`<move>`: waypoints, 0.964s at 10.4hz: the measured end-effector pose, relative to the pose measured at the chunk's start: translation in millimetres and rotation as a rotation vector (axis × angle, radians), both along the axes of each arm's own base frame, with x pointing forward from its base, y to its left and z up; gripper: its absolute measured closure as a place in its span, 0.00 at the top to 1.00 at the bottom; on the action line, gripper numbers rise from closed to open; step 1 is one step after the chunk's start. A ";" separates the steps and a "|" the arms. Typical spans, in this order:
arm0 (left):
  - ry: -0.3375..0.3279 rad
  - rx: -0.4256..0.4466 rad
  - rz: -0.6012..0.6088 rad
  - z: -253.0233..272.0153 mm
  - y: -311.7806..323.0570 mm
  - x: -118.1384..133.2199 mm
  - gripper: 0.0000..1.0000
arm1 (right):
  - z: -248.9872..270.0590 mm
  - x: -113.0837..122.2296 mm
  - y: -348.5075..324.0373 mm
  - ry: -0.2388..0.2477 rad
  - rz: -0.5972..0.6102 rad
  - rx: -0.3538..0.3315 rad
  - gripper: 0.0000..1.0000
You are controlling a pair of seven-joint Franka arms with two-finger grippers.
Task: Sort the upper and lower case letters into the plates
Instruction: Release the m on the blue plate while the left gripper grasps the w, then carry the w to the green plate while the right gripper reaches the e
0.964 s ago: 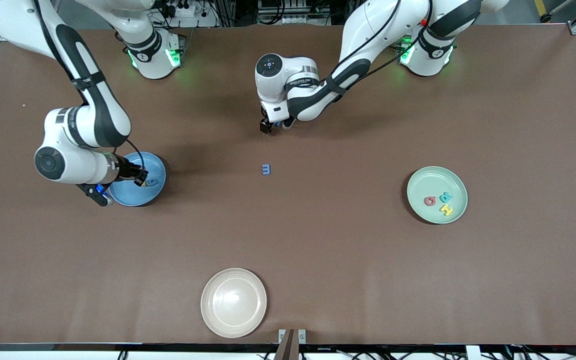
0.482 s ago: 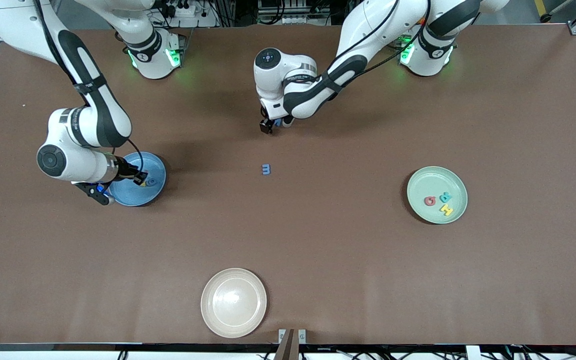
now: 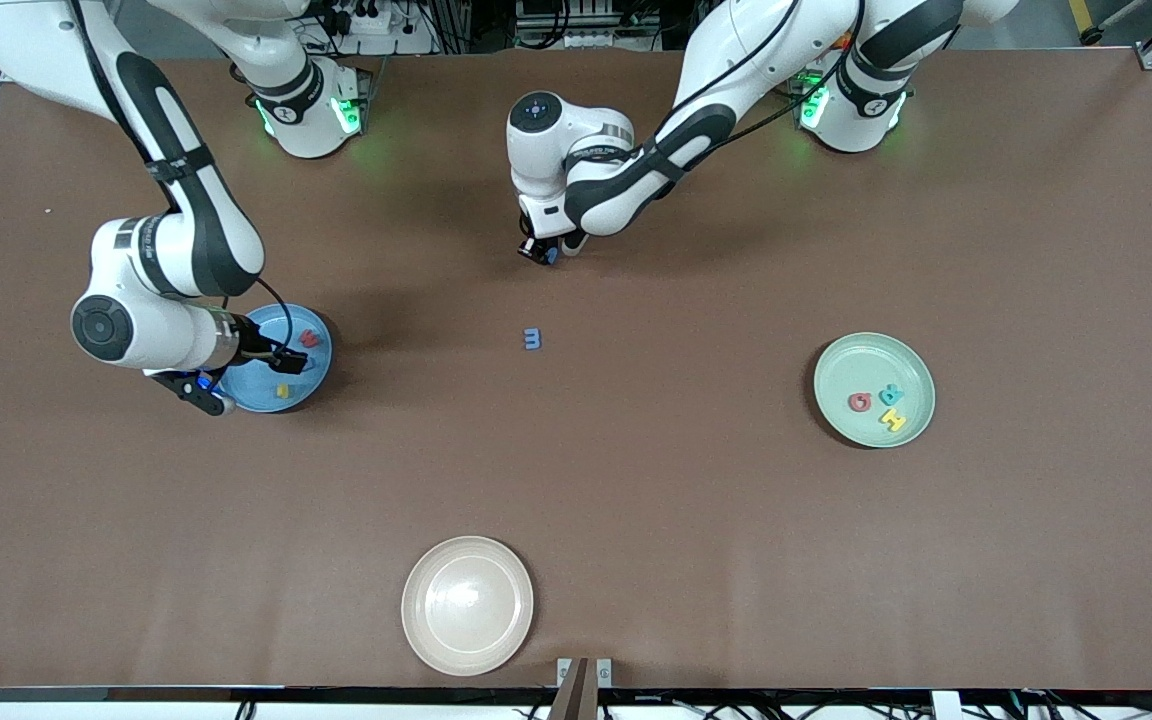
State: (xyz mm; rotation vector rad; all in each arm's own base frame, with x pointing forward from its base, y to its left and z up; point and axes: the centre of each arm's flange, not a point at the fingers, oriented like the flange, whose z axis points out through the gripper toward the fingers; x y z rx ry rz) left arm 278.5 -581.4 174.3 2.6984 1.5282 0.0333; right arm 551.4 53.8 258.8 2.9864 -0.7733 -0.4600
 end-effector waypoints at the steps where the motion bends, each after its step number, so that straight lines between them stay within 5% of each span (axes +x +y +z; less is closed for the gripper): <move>1: -0.011 0.031 -0.034 3.6 8.5 16.9 0.35 | 6.8 4.1 15.4 -0.015 0.044 0.007 1.00; 6: -0.073 0.066 -0.239 81.3 92.1 156.3 0.35 | 35.7 17.7 69.8 -0.082 0.224 0.056 1.00; 10: -0.030 0.109 -0.377 116.8 204.1 249.4 0.35 | 50.8 13.7 170.7 -0.131 0.422 0.089 1.00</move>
